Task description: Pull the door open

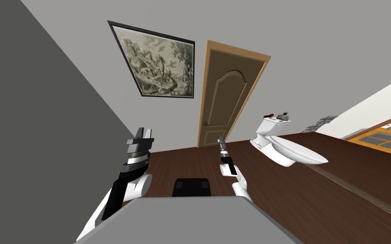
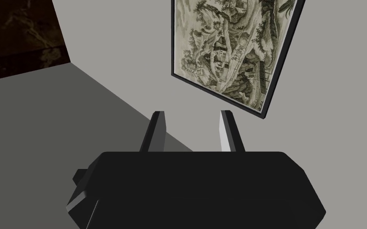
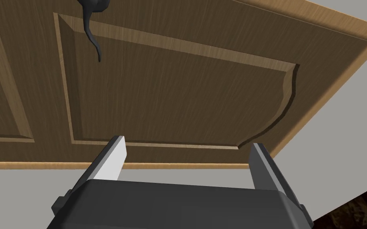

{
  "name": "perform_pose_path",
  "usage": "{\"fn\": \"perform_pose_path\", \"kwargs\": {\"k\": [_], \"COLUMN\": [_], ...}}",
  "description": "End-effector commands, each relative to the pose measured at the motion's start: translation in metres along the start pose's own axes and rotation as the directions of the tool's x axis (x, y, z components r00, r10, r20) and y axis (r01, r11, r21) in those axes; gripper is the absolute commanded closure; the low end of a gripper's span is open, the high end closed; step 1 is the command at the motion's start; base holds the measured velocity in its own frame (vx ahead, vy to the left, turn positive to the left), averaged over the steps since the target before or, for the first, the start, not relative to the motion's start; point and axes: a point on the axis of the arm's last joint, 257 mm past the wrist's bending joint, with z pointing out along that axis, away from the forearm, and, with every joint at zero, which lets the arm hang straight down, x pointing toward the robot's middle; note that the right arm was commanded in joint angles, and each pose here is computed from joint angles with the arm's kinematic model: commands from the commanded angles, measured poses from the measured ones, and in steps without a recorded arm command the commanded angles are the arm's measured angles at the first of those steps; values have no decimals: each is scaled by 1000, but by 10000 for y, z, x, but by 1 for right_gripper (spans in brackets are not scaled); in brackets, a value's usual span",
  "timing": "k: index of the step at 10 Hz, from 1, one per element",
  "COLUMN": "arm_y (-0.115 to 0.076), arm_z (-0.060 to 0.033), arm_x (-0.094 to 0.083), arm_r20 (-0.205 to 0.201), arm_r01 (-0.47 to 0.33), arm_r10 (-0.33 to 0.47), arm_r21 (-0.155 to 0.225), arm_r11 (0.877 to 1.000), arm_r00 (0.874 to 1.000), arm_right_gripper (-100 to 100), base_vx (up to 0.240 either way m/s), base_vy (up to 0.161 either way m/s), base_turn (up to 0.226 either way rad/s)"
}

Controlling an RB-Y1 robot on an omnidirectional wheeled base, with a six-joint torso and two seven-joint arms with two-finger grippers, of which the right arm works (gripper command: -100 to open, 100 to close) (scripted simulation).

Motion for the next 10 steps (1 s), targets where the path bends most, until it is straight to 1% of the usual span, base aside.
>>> {"fn": "perform_pose_path", "kwargs": {"k": [1, 2, 3, 8, 10], "arm_y": [-127, -151, -232, -589, -735], "arm_z": [-4, -13, -8, 16, 11], "arm_x": [-41, -40, -58, -162, -207], "arm_r20": [2, 2, 3, 16, 24], "arm_r01": [-7, -7, -10, -29, -36], "arm_r10": [7, 7, 10, 28, 33], "arm_r21": [18, 23, 37, 96, 122], "arm_r11": [1000, 1000, 999, 995, 992], "arm_r00": [1000, 1000, 1000, 999, 999], "arm_right_gripper": [-100, -100, -100, -100, -100], "base_vx": [92, 72, 57, 80, 83], "base_vy": [-45, -34, -30, -55, -57], "base_turn": [146, 33, 89, 152, 140]}}
